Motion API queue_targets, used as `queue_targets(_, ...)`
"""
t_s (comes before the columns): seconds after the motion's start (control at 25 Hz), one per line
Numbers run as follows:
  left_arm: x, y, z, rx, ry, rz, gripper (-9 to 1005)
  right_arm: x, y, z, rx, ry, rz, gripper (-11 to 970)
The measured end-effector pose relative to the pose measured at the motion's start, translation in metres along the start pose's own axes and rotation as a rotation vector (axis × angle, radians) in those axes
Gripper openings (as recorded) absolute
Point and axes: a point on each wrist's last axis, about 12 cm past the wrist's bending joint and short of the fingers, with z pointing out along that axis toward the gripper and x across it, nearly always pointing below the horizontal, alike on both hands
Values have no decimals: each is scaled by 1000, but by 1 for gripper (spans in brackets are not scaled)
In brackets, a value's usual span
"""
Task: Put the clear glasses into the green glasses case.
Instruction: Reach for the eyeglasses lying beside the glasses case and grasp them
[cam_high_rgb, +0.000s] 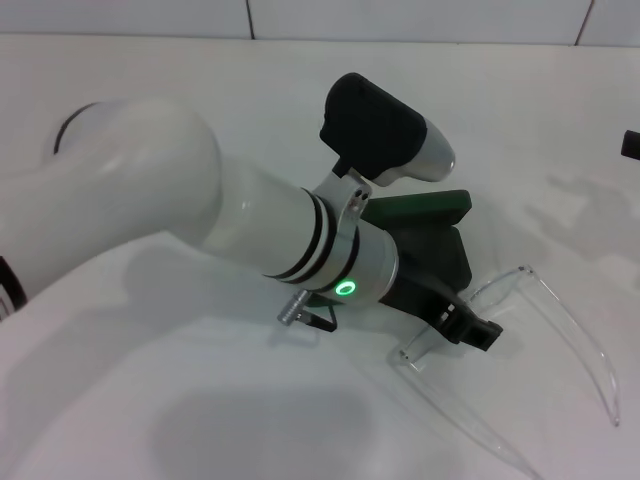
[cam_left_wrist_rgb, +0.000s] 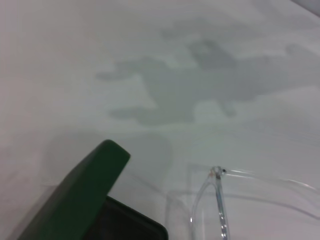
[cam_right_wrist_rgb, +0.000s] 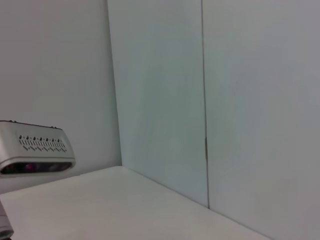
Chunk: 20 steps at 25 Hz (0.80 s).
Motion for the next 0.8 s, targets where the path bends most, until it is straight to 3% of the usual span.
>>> queue_targets(0.28,-1,0,0,0,2,5,679,0,0,-1,1,2,-2,554)
queue_targets(0.4,-1,0,0,0,1,4,497,0,0,-1,2,2,-5,553)
queue_targets(0.8,0,1,0,-1,2,-2,461,0,0,-1,1,4,-13,553)
